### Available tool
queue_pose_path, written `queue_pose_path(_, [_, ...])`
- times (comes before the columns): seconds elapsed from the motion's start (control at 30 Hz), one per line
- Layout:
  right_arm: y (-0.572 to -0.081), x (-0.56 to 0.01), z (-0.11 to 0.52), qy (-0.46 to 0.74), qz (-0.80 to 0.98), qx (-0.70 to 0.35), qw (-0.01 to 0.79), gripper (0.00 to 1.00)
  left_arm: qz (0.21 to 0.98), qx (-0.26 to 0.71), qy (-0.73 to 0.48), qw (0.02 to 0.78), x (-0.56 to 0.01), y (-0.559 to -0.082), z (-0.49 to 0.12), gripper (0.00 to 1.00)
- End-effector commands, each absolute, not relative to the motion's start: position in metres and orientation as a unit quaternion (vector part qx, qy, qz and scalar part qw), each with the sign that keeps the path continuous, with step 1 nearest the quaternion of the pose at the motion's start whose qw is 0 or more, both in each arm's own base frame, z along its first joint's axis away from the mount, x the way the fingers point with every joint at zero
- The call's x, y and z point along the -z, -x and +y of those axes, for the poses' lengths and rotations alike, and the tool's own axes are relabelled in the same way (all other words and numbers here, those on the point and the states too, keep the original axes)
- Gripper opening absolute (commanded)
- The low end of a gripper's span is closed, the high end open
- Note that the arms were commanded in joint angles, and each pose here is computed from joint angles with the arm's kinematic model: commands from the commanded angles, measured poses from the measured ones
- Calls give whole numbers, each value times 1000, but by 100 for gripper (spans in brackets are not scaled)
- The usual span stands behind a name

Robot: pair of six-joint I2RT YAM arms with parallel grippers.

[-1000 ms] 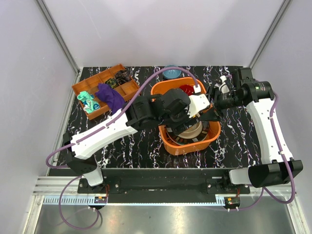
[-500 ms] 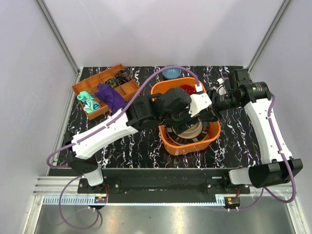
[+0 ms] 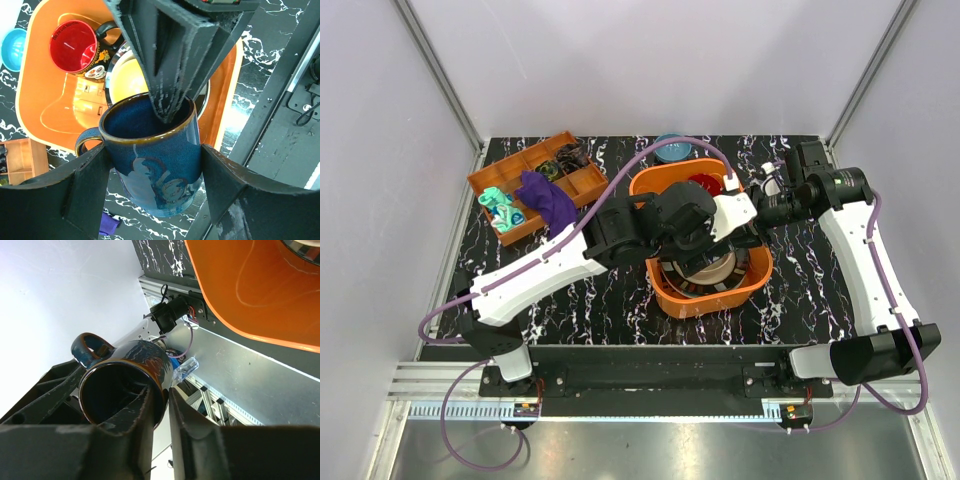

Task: Place the mixed dishes into the plastic bin
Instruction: Pick up the cup at the center of the board.

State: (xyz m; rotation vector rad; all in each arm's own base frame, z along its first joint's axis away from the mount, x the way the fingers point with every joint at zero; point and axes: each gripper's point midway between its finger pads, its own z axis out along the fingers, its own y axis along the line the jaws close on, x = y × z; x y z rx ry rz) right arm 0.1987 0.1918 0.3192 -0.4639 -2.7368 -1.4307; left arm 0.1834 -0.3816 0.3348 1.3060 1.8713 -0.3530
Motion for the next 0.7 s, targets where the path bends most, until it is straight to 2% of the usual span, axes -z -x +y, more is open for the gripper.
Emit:
queue_pose_path(0.0, [-197, -328, 198, 136, -868, 477, 14, 16, 717, 168, -494, 462, -374, -188, -392, 0])
queue_pose_path(0.13, [-197, -326, 198, 137, -868, 476, 16, 0, 717, 167, -494, 463, -374, -189, -392, 0])
queue_pose_path(0.33, [-199, -331, 201, 135, -863, 487, 12, 0, 722, 158, -486, 466, -373, -192, -391, 1])
queue_pose_path(0.43, [-201, -334, 202, 131, -861, 492, 9, 0, 724, 154, -485, 467, -372, -194, -391, 15])
queue_pose_path(0.67, [-205, -337, 203, 129, -860, 495, 5, 0, 725, 147, -482, 470, -371, -197, -391, 27])
